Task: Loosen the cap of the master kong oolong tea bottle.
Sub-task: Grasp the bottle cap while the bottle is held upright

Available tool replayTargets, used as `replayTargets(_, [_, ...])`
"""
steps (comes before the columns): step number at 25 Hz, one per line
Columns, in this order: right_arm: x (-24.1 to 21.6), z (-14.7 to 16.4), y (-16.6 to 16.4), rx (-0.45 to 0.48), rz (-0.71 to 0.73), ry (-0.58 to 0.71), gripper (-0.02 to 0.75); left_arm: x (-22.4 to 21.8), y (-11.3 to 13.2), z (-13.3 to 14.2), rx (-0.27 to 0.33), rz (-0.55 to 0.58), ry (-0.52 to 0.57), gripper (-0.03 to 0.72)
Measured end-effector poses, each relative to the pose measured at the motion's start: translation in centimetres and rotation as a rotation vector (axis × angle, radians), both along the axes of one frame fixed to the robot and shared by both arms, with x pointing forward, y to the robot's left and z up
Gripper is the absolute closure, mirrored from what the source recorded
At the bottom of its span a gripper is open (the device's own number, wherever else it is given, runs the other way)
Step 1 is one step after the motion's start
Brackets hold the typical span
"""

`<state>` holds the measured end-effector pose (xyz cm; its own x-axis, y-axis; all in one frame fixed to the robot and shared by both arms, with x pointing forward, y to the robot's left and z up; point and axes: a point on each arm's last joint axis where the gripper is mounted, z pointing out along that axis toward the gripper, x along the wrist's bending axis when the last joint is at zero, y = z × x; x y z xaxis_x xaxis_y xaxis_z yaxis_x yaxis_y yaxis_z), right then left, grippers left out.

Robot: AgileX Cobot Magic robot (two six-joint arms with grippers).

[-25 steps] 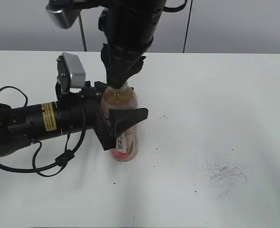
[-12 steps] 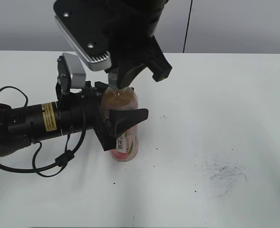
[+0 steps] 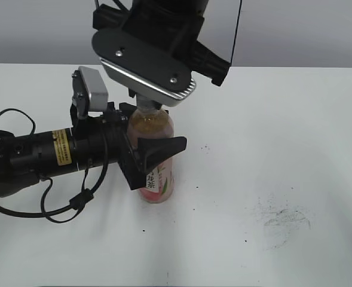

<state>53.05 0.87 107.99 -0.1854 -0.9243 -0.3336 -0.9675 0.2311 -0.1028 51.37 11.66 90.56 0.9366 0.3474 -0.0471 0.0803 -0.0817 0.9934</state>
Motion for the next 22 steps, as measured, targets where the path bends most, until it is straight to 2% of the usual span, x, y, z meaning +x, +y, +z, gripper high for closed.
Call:
replayTargets(3, [-0.03, 0.04, -0.01, 0.017, -0.083, 0.028, 0.450, -0.01, 0.00, 0.00, 0.000, -0.001, 0.000, 0.243])
replayTargets(6, [-0.07, 0.05, 0.03, 0.054, -0.267, 0.094, 0.305, -0.01, 0.00, 0.01, -0.001, -0.001, 0.002, 0.243])
replayTargets(8, [-0.07, 0.05, 0.03, 0.090, -0.465, 0.158, 0.199, -0.01, 0.00, 0.01, -0.001, -0.001, 0.002, 0.243])
replayTargets(9, [-0.06, 0.05, 0.02, 0.107, -0.564, 0.188, 0.176, -0.01, 0.00, 0.01, -0.001, -0.001, 0.002, 0.243])
replayTargets(14, [-0.01, 0.04, -0.03, 0.191, -1.041, 0.335, 0.174, -0.01, 0.00, 0.01, -0.001, -0.001, 0.002, 0.243])
replayTargets(19, [0.01, 0.04, -0.05, 0.293, -1.594, 0.511, 0.177, -0.01, 0.00, 0.01, -0.001, -0.001, 0.002, 0.243])
replayTargets(22, [0.02, 0.04, -0.06, 0.337, -1.827, 0.585, 0.195, -0.01, 0.00, 0.01, -0.001, -0.001, 0.002, 0.243])
